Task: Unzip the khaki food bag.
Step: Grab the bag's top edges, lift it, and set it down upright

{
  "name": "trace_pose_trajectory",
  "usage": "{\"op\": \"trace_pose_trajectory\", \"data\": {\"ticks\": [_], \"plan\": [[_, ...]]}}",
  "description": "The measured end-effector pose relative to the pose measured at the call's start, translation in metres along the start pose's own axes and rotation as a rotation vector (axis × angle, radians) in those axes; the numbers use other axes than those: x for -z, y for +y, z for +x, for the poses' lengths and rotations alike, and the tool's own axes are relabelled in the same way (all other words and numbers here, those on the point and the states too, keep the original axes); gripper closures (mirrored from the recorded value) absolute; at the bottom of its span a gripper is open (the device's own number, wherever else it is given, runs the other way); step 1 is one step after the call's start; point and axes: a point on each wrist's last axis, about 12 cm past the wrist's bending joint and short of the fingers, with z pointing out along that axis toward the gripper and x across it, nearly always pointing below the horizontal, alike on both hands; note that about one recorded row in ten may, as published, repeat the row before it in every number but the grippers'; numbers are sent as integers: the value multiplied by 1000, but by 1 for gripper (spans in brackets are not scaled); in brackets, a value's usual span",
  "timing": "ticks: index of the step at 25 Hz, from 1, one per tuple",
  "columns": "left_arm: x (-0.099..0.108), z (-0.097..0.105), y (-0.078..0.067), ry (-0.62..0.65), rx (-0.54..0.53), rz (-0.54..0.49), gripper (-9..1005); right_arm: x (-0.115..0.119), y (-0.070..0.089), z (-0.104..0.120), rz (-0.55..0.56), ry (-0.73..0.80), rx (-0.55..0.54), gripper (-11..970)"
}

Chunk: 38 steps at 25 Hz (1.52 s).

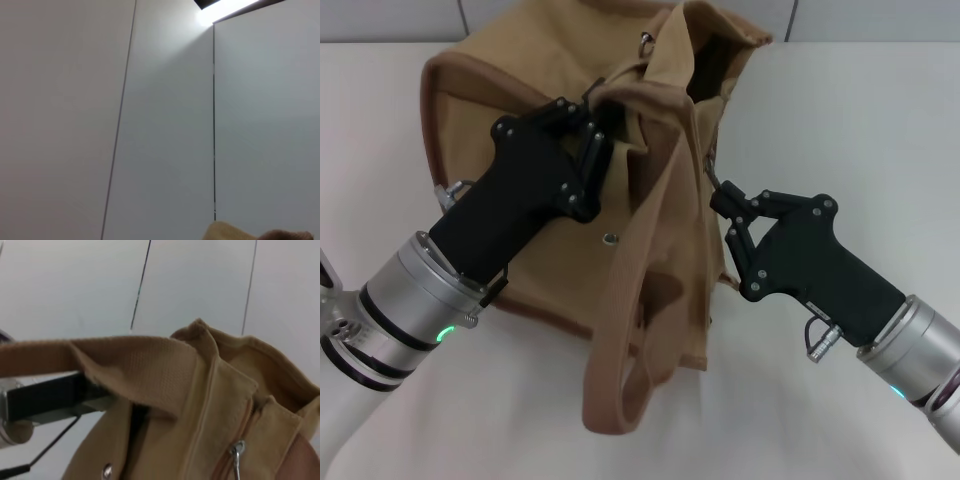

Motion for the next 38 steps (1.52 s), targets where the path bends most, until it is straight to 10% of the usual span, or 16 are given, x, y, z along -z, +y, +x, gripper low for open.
{"op": "trace_pose_trajectory", "data": {"ticks": [25,38], "plan": [[-2,11,-7,69,41,0,876,2,-17,-7,72,-67,-147,851],[-8,13,-12,84,56,35,872,-19,-10,3,45,37,-69,560]]}}
